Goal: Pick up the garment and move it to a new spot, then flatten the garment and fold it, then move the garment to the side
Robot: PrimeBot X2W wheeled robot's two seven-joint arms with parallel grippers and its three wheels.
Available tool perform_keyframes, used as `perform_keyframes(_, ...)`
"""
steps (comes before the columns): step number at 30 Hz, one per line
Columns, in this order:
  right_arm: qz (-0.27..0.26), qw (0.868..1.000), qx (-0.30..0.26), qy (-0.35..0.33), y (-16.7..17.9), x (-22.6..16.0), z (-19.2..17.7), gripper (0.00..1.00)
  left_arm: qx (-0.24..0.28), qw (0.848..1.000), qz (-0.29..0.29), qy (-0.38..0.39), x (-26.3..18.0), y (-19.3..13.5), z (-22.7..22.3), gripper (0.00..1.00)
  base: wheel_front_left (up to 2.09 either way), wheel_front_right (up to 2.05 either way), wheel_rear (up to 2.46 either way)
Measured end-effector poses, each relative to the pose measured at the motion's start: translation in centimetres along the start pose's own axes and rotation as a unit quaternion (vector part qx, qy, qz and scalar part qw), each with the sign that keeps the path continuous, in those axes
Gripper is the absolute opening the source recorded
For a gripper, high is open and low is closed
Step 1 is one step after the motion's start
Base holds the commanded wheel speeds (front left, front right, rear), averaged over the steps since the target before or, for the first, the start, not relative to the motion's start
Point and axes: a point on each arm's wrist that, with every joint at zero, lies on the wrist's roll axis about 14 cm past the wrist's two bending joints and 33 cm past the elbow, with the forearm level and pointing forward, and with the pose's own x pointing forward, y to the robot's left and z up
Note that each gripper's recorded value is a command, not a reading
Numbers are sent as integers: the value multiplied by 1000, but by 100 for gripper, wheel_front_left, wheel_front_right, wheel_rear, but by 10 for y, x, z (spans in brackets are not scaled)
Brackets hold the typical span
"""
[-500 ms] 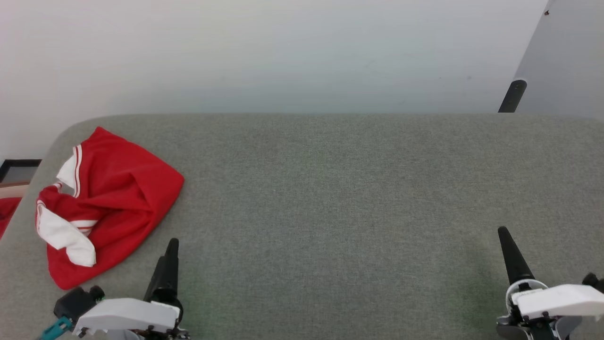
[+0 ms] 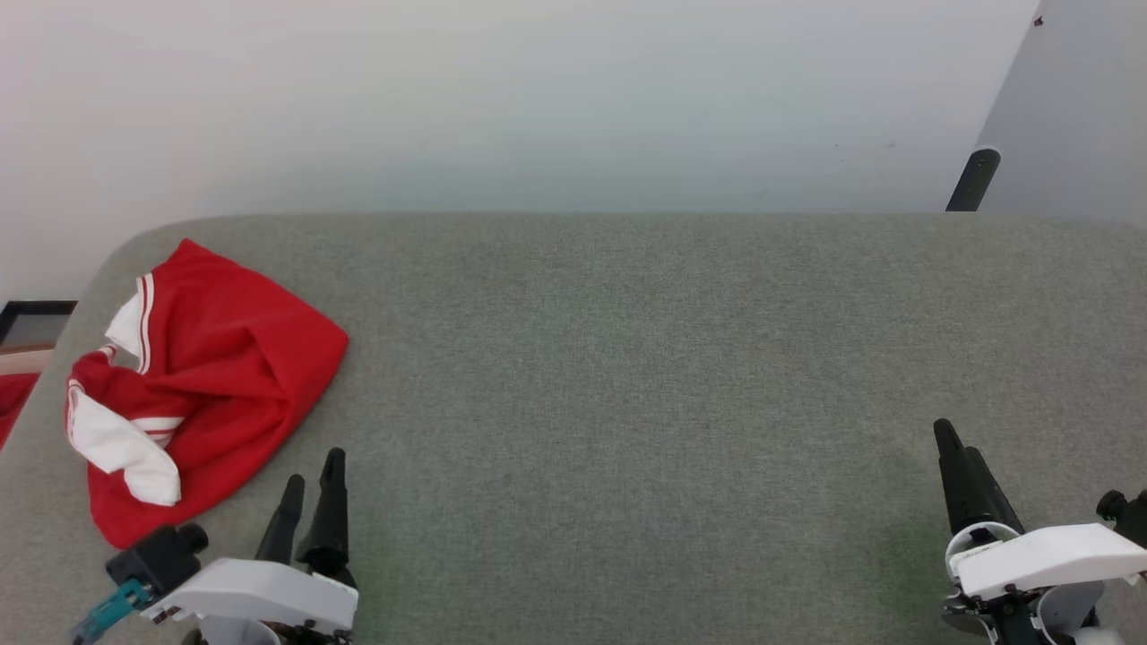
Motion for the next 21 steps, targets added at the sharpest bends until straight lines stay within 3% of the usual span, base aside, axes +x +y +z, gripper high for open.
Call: perform_keyframes(21, 16, 979, -203, 0, 3, 3, 3, 100, 149, 989, -20, -12, 0, -5, 5, 100, 0, 0, 0)
